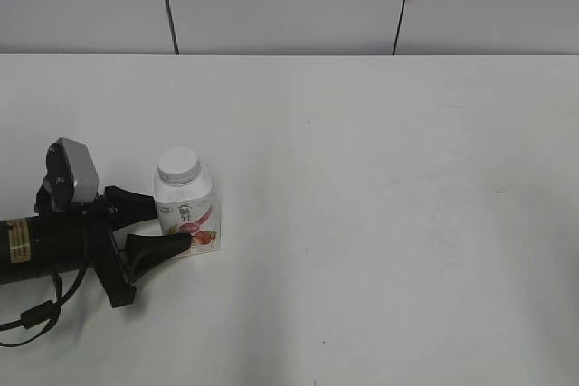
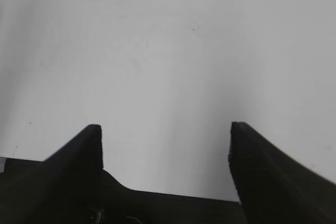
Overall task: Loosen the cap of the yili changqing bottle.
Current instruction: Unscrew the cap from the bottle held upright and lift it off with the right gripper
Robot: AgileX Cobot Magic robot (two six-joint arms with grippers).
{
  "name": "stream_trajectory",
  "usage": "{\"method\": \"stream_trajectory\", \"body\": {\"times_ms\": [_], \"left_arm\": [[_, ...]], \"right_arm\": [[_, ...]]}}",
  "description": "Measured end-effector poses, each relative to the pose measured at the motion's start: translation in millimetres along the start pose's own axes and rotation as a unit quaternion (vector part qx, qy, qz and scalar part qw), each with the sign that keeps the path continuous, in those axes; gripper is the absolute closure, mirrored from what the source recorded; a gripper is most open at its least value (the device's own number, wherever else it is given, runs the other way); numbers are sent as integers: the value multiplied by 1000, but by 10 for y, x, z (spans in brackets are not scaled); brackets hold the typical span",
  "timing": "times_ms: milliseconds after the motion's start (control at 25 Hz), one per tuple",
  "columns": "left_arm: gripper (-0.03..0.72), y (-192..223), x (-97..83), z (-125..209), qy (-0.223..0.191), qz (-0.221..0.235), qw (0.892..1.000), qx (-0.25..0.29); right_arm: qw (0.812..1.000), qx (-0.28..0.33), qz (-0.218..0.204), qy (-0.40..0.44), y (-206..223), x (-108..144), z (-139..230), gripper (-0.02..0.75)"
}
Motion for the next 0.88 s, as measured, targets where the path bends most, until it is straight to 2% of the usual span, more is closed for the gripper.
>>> {"method": "stream_trajectory", "body": {"times_ms": [320, 600, 880], "left_arm": [[281, 0, -1, 0, 0, 0, 1000, 0], [284, 0, -4, 0, 1, 1, 1000, 0], [285, 0, -5, 0, 1, 2, 1000, 0]], "right_arm": [[998, 68, -1, 12, 320, -53, -597, 152], [980, 195, -7, 47, 818, -112, -777, 158], [970, 238, -7, 57, 1274, -184, -1109, 284]]}}
Point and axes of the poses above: a point on each arm's last joint axis where the gripper is mounted, y pointing out along that axis toward the gripper, x along the wrist's bending axis when the last joint is at zero, z = x × y, the point moved 4 cm from there along y, pointing out along that axis toward the gripper, and after that the axes turned 5 degrees about y, right-handed, at the moved point
